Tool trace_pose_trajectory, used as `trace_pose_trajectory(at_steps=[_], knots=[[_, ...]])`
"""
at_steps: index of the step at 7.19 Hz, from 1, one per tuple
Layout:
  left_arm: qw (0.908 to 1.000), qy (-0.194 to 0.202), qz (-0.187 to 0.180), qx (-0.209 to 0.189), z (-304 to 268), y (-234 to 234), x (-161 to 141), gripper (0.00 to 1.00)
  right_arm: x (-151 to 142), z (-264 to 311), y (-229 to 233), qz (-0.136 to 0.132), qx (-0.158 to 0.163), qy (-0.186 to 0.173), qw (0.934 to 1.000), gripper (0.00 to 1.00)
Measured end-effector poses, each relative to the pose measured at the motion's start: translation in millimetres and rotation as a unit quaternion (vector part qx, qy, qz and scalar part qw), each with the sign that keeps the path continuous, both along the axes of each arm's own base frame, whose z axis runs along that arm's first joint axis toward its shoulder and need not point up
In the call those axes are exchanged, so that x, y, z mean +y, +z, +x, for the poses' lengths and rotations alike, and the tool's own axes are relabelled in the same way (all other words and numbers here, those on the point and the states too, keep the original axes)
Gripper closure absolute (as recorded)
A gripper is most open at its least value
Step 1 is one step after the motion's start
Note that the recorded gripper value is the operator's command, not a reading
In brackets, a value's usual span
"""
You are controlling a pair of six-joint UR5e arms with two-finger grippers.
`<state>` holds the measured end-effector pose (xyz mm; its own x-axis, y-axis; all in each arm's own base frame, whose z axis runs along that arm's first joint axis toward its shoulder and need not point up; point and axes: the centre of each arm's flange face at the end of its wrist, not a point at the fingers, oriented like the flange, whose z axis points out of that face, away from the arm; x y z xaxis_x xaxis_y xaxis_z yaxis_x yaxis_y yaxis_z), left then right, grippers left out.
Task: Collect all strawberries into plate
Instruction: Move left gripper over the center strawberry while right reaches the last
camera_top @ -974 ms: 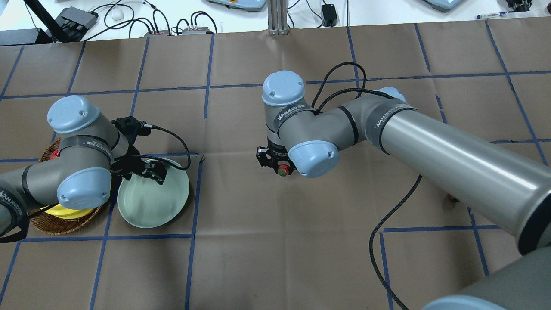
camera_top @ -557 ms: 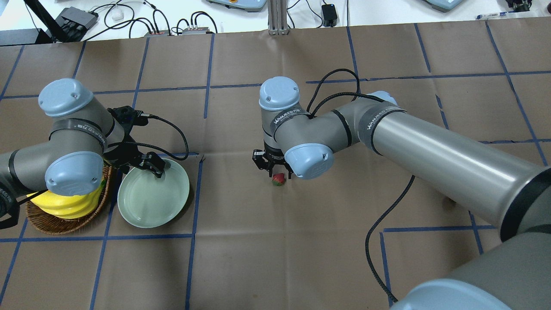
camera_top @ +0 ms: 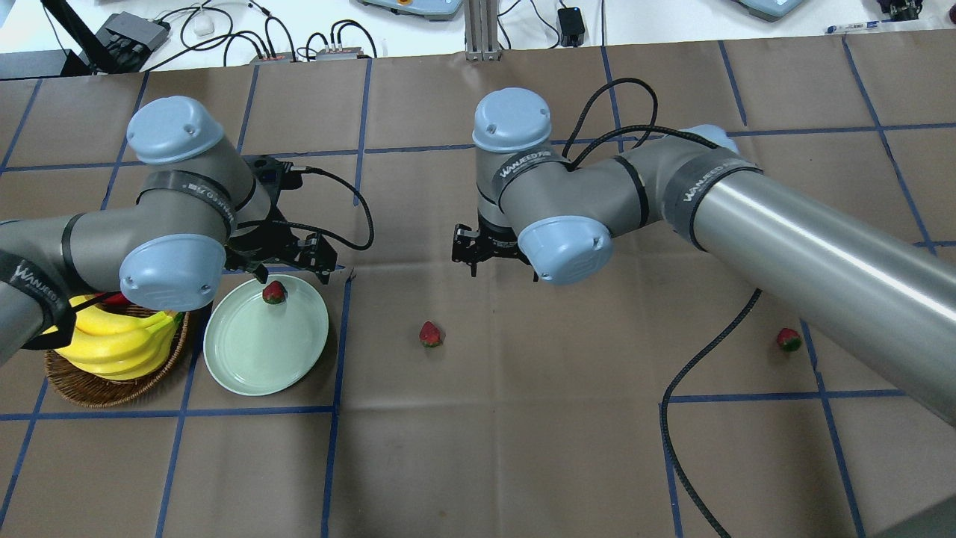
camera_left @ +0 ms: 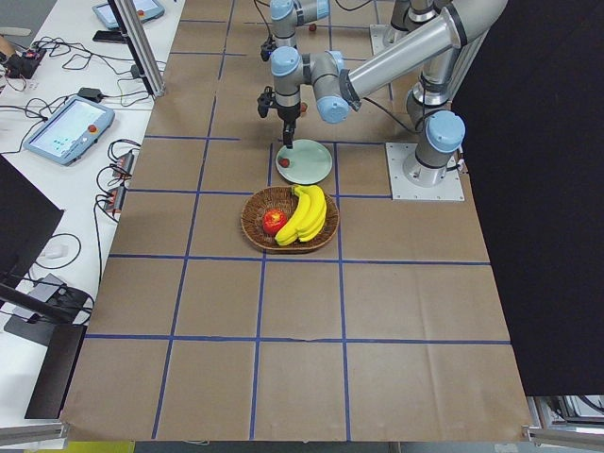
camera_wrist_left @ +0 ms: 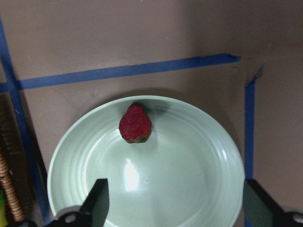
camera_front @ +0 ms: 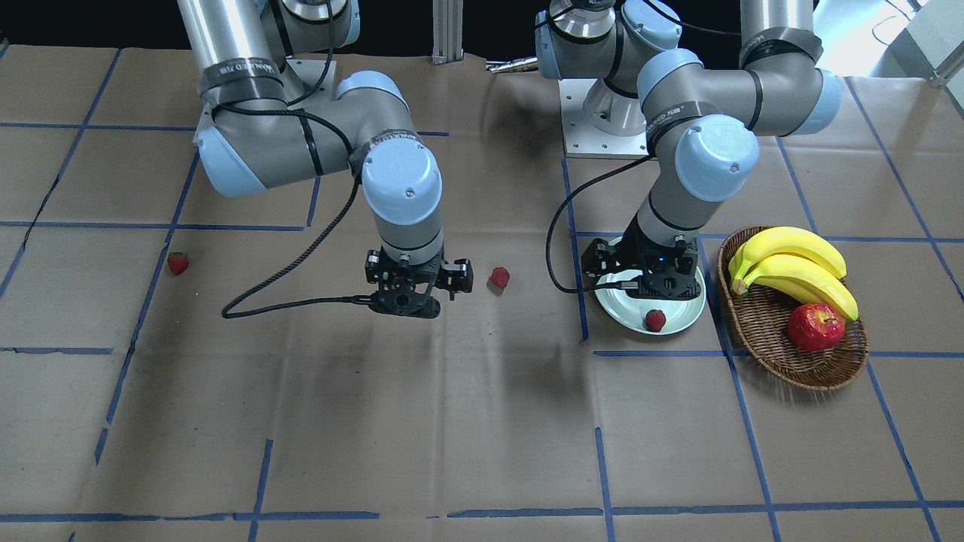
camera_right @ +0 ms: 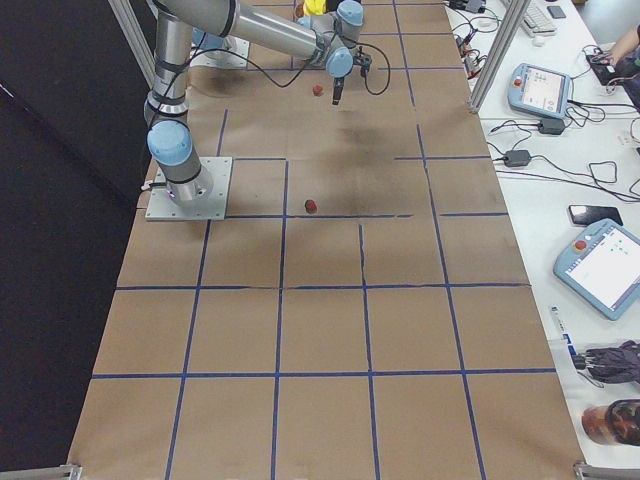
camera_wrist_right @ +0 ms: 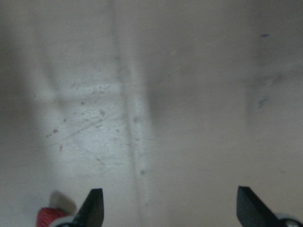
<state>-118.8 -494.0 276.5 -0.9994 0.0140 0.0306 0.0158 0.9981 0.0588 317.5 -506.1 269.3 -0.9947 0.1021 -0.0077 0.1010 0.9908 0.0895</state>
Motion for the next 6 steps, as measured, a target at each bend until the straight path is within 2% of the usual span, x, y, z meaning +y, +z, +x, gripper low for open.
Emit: trace_pose_trajectory(at_steps=[2,3,6], knots=[[0.9977,0.051,0.017,0.041,-62,-5,7,0.01,0,-94,50,0.005,0.011,0.026,0.9996,0.0],[0.9966,0.058,0.032,0.048,-84,-17,11,0.01,8,-142,60,0.004,0.008,0.035,0.9993,0.0],[0.9967,0.036,0.059,0.042,-120,-68,19,0.01,47,-263,64,0.001,-0.005,0.057,0.9983,0.0]])
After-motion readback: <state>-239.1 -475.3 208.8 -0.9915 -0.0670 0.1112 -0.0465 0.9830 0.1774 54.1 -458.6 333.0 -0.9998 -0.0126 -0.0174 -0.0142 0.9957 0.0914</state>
